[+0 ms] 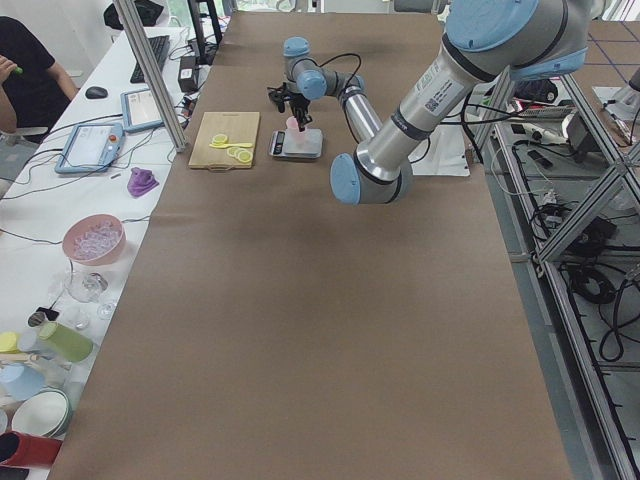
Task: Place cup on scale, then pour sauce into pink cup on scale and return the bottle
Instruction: 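Carry the pink cup with the left gripper onto the scale and lower it, then release the cup with the left gripper while the right arm reaches for the bottle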
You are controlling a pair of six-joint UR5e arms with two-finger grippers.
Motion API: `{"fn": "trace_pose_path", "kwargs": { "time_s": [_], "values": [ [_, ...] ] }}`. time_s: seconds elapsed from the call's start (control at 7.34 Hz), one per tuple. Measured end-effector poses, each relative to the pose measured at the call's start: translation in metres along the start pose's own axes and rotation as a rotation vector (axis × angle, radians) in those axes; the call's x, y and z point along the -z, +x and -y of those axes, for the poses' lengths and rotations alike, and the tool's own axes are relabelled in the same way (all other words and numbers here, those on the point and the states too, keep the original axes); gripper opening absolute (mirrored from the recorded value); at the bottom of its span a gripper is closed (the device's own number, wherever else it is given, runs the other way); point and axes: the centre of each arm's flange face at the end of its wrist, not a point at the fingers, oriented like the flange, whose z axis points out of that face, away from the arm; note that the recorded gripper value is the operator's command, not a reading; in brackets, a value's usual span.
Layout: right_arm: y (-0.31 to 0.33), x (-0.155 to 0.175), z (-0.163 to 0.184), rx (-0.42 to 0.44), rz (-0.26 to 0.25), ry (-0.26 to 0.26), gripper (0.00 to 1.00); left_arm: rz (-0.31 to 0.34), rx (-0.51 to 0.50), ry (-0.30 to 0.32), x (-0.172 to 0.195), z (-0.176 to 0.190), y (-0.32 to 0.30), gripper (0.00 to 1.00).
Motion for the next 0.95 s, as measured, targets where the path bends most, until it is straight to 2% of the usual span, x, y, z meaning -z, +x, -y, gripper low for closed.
{"fn": "trace_pose_path", "kwargs": {
  "time_s": [0.41,0.54,0.68,0.82,0.95],
  "values": [
    [-0.0008,0.0007,0.0003,0.002,0.0,0.002,1.0,0.01,-0.009,-0.005,-0.0083,-0.0099,0.0003,0.0],
    [-0.0012,0.0011,0.0005,0.002,0.0,0.002,1.0,0.011,-0.01,-0.004,-0.0098,-0.0111,0.0002,0.19],
    [-0.0017,0.0015,0.0006,0.003,0.0,0.003,1.0,0.01,-0.004,-0.004,-0.0108,-0.0111,-0.0001,0.78],
    [-0.0021,0.0018,0.0006,0.004,0.001,0.004,1.0,0.008,0.008,-0.004,-0.0111,-0.0112,-0.0004,0.99],
    [-0.0022,0.002,0.0007,0.004,0.001,0.004,1.0,0.005,0.016,-0.005,-0.01,-0.0119,-0.0003,0.99]
  ]
}}
